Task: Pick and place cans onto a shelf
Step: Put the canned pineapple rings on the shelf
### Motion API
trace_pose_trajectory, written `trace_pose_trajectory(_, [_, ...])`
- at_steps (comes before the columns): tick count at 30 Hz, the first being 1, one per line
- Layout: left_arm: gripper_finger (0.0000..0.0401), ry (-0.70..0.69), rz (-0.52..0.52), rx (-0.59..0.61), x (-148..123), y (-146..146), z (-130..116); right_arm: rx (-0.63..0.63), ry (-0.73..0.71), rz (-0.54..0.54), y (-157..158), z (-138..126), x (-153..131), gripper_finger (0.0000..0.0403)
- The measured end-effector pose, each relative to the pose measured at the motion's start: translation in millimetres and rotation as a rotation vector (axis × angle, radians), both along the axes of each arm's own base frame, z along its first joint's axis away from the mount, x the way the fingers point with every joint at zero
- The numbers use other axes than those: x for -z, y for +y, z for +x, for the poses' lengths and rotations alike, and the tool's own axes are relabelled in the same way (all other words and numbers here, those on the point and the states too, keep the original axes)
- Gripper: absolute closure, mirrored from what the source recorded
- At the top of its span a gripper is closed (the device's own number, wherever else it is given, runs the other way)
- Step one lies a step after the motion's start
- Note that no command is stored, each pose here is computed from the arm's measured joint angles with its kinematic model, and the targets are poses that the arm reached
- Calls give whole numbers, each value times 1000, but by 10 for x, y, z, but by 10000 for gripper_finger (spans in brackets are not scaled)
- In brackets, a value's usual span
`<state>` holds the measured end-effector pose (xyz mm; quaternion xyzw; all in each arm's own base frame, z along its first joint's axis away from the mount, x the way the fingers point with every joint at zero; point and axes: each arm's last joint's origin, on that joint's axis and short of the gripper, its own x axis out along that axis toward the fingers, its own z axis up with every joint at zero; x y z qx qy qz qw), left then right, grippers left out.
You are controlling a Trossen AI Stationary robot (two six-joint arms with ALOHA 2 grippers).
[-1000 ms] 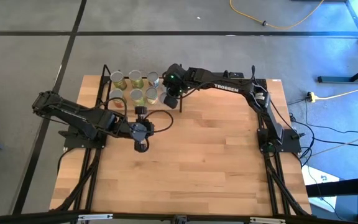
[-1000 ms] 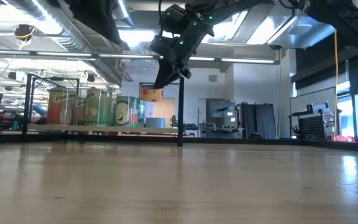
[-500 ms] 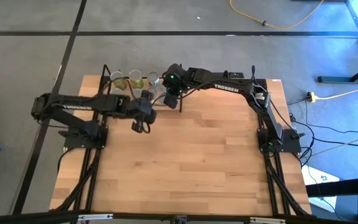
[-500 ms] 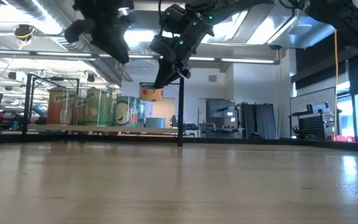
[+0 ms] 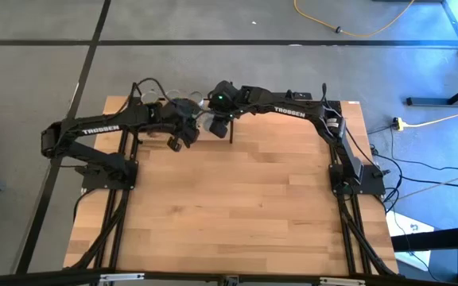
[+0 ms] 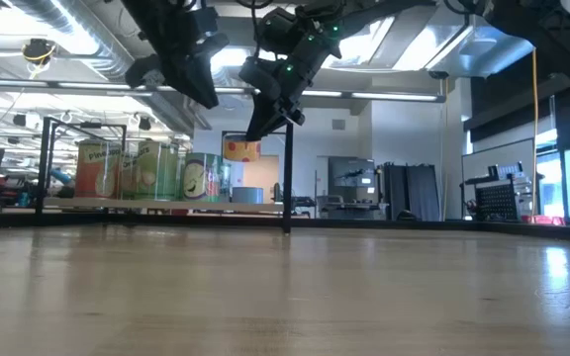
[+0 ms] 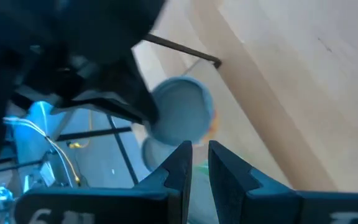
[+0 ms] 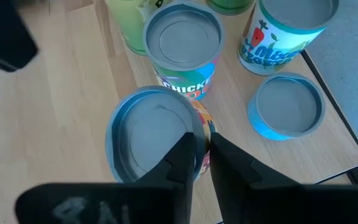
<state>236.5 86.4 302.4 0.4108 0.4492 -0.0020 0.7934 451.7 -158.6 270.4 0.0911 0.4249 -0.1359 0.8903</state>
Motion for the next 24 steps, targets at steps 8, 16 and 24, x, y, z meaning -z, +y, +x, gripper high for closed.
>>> trace_pose_trajectory(8, [354, -36, -109, 16, 137, 323, 70, 3, -16, 45, 14, 6, -2, 350])
trace_pose_trajectory(16, [354, -49, -127, 54, 287, 582, 147, 2, -24, 44, 21, 15, -7, 350])
trace_pose_trajectory(24, [354, -121, -120, 58, 243, 715, 113, 0, -30, 43, 24, 18, -15, 350])
